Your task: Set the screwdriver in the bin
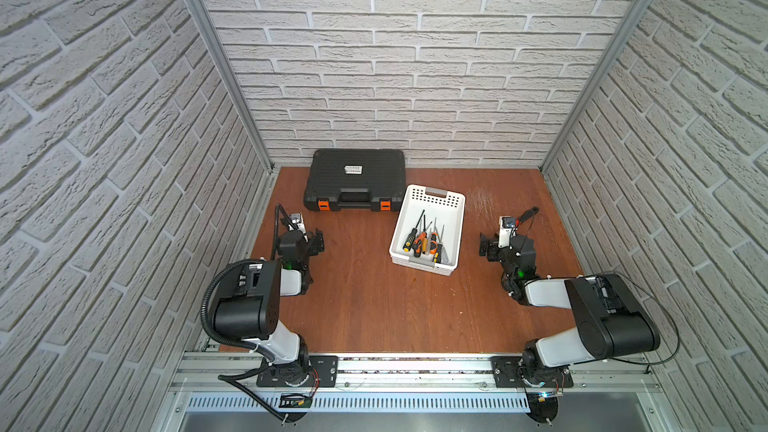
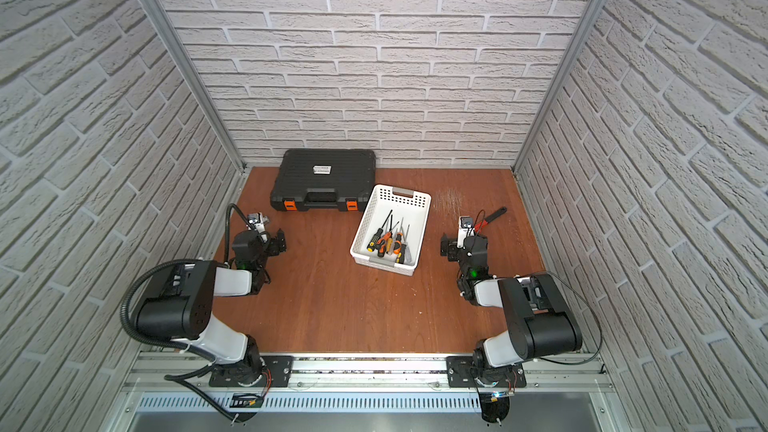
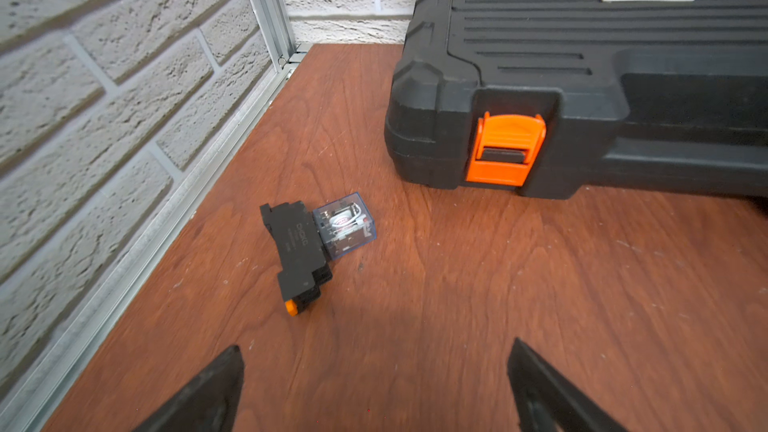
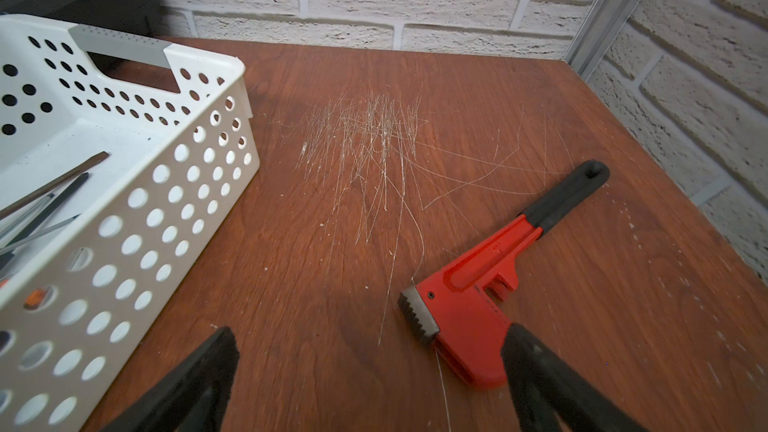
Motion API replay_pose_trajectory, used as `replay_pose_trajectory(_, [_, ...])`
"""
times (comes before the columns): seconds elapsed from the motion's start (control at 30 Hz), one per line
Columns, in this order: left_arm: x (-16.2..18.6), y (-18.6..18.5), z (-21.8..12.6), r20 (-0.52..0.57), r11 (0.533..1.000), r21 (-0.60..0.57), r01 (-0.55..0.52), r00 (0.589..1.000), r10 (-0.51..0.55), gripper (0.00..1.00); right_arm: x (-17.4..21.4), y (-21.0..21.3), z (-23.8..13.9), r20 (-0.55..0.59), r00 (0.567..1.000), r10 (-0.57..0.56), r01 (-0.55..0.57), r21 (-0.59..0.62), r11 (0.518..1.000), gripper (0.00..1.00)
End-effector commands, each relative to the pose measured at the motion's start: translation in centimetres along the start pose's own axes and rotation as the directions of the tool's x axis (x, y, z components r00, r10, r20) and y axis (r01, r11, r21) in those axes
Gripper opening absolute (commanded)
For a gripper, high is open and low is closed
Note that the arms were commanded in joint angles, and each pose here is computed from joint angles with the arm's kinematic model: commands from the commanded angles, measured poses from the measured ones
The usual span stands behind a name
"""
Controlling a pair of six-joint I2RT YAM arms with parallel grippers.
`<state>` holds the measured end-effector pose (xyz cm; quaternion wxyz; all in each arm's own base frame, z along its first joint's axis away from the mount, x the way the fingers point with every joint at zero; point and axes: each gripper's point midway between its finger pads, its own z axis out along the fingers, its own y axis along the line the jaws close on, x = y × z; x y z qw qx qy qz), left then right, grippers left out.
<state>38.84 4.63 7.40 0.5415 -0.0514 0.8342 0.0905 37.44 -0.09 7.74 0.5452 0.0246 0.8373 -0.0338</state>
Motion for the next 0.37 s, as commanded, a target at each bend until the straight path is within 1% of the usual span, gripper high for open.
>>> replay_pose_trajectory(0.0, [-1.62, 0.2, -0.1, 0.07, 1.0, 0.002, 0.019, 0.997, -0.019, 0.98, -2.1, 0.18, -0.03, 0.054, 0.998, 0.011, -0.01, -0.015, 1.0, 1.0])
replay_pose_trajectory(0.33, [-1.65, 0.11, -0.08, 0.068, 1.0, 0.007, 0.019, 0.997, -0.019, 0.98, -2.06, 0.16, -0.01, 0.054, 0.999, 0.011, -0.01, -0.015, 1.0, 1.0])
